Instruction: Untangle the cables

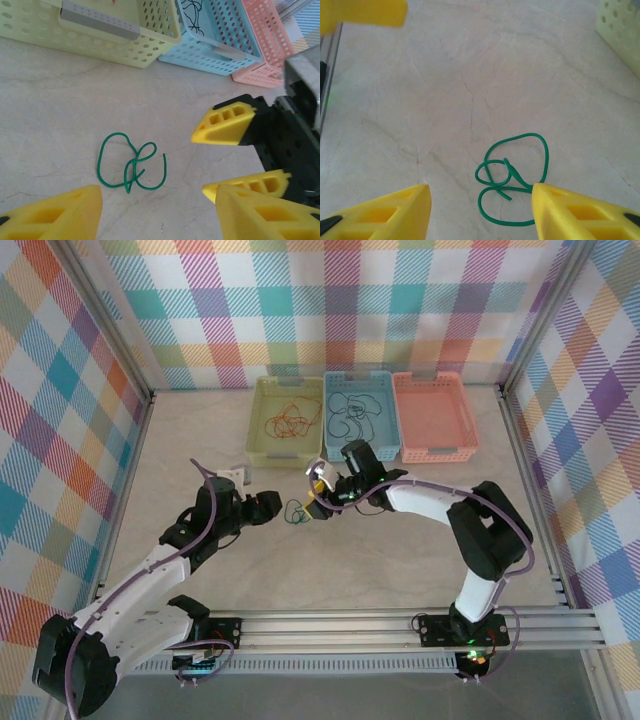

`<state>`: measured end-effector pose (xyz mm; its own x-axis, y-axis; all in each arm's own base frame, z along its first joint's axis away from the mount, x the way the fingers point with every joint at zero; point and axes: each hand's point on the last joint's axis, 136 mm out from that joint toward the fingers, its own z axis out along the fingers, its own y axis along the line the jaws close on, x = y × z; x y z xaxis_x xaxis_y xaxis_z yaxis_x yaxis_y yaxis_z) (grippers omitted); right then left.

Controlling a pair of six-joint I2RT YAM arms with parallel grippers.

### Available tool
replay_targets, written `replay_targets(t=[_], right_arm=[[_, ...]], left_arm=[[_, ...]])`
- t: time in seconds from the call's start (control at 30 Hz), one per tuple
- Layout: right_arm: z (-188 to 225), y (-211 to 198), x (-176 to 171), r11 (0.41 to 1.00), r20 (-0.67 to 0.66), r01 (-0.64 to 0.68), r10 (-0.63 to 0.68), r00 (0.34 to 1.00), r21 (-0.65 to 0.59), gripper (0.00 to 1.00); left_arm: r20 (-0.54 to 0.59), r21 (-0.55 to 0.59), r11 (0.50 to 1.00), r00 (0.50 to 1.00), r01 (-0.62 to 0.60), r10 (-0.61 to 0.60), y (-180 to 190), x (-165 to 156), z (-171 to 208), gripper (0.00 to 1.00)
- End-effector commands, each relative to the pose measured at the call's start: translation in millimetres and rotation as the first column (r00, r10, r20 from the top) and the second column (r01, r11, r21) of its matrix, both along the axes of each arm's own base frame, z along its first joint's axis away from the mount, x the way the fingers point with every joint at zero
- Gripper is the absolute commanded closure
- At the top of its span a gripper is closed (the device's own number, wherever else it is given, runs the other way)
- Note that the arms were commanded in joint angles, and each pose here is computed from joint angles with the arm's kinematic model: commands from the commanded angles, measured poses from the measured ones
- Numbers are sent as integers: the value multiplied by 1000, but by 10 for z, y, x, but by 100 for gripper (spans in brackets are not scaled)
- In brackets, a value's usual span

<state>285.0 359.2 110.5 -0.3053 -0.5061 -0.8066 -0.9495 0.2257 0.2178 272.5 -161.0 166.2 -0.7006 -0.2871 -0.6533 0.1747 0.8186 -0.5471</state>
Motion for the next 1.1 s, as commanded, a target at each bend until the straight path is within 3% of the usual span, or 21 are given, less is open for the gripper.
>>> replay_targets(t=[0.0,0.5,1.07], right_arm=[[-50,65,-33,996,85,-88,87,993,7,42],[-272,139,-89,987,132,-158,159,978,-20,38],[-448,232,151,978,91,-145,160,983,-149,53]], left_arm=[[-6,2,1000,1000,17,-17,17,-68,16,38],[-2,7,999,999,35,-35,41,-166,31,37],[-2,10,999,999,42,-42,28,-155,15,36]])
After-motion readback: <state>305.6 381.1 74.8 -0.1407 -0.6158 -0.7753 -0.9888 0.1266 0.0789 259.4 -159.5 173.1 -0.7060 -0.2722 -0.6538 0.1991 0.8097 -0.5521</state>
